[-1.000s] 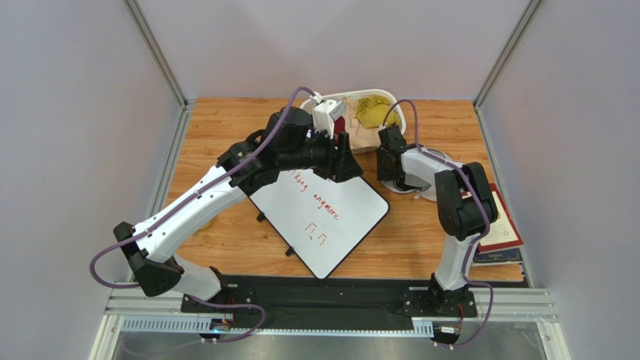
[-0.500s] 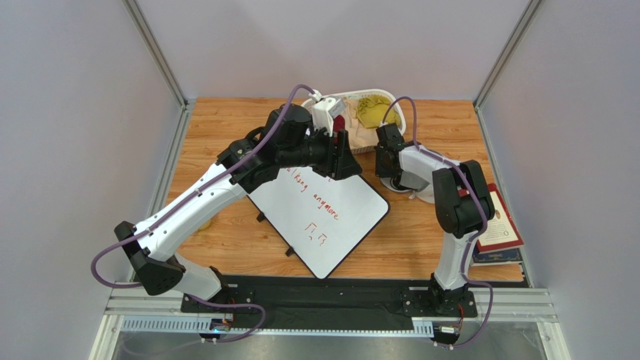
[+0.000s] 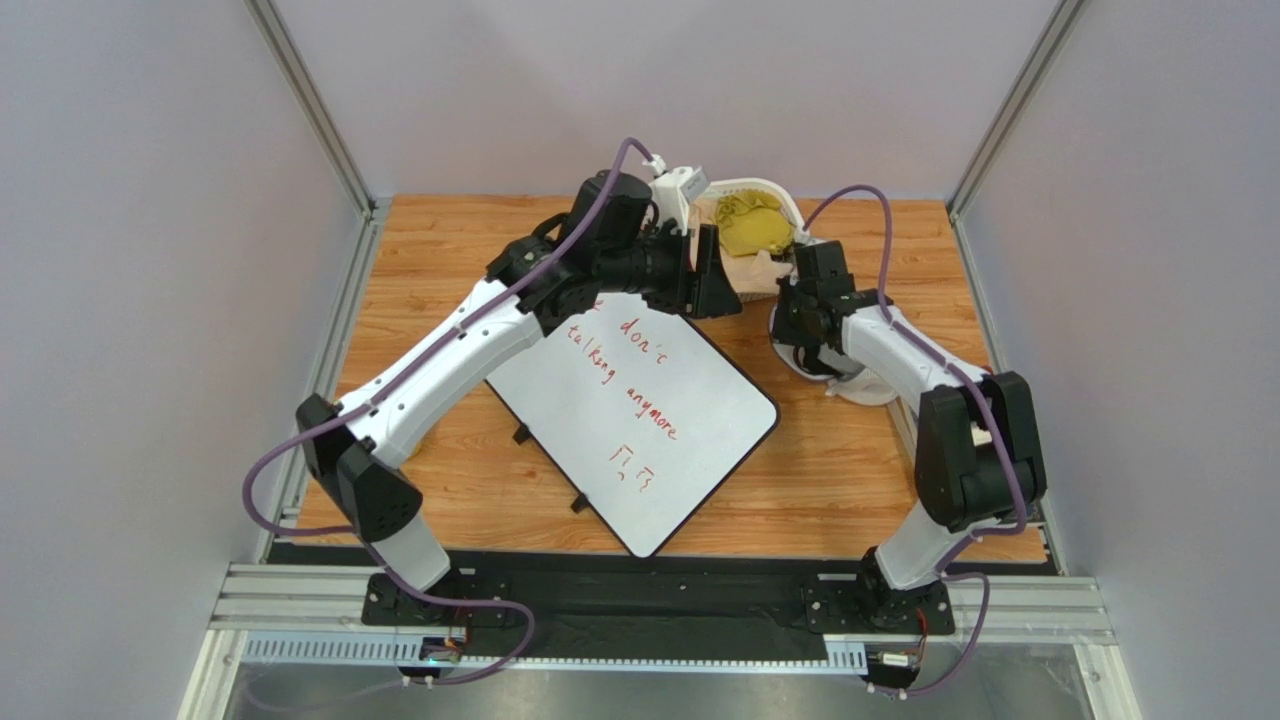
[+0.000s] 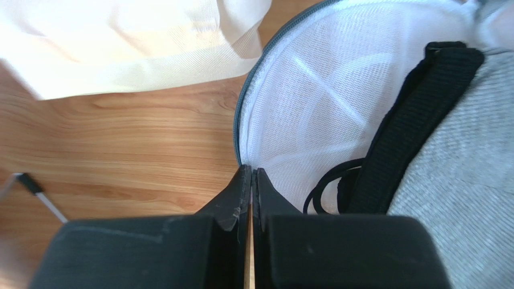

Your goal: Place the bra in the laundry bag and zip it closed

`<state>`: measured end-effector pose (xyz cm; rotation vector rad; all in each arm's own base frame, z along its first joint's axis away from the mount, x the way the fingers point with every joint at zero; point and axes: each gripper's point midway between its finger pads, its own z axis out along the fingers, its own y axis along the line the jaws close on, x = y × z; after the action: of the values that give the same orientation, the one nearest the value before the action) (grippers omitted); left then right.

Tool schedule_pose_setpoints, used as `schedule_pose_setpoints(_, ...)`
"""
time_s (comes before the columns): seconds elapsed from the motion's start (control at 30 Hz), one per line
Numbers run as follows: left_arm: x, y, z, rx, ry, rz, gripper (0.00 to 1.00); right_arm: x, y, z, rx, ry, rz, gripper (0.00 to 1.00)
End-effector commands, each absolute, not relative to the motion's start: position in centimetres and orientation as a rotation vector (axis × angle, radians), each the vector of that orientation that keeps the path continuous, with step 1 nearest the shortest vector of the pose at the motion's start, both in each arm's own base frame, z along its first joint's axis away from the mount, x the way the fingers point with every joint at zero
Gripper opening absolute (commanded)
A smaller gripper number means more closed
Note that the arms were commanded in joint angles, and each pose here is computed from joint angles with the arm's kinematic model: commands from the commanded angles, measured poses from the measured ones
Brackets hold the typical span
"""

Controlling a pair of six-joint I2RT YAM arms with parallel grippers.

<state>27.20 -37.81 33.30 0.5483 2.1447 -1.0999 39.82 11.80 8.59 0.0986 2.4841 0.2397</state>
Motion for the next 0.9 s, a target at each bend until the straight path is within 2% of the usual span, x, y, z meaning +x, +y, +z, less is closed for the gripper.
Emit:
schedule_pose_setpoints(0.0, 29.2, -39.7, 34.5, 0.558, 2.104, -1.166, 0.70, 40.3, 12.4, 11.9, 0.108, 2.366, 0.364, 0.00)
schedule_pose_setpoints(0.2, 34.0, -43.4, 29.3, 0.489, 2.216, -1.168, 0.71, 39.5, 12.0, 13.3, 0.150, 2.286, 0.416, 0.00)
schedule_pose_setpoints(0.3, 35.8, -44.2, 29.1, 0.442, 2.216, -1.176, 0.71, 39.4, 11.6, 14.3, 0.167, 2.235, 0.441, 0.00)
schedule_pose_setpoints(0.43, 38.3, -44.8, 26.7, 0.345, 2.265, -1.152, 0.68, 38.7, 10.9, 15.3, 0.192, 2.160, 0.471, 0.00)
schedule_pose_setpoints(0.63, 39.6, -46.2, 24.8, 0.294, 2.279, -1.191, 0.61, 38.3, 11.0, 17.0, 0.178, 2.090, 0.555, 0.00)
schedule_pose_setpoints(0.87, 40.1, -48.0, 22.4, 0.266, 2.253, -1.234, 0.60, 38.1, 11.9, 18.5, 0.144, 2.053, 0.617, 0.00)
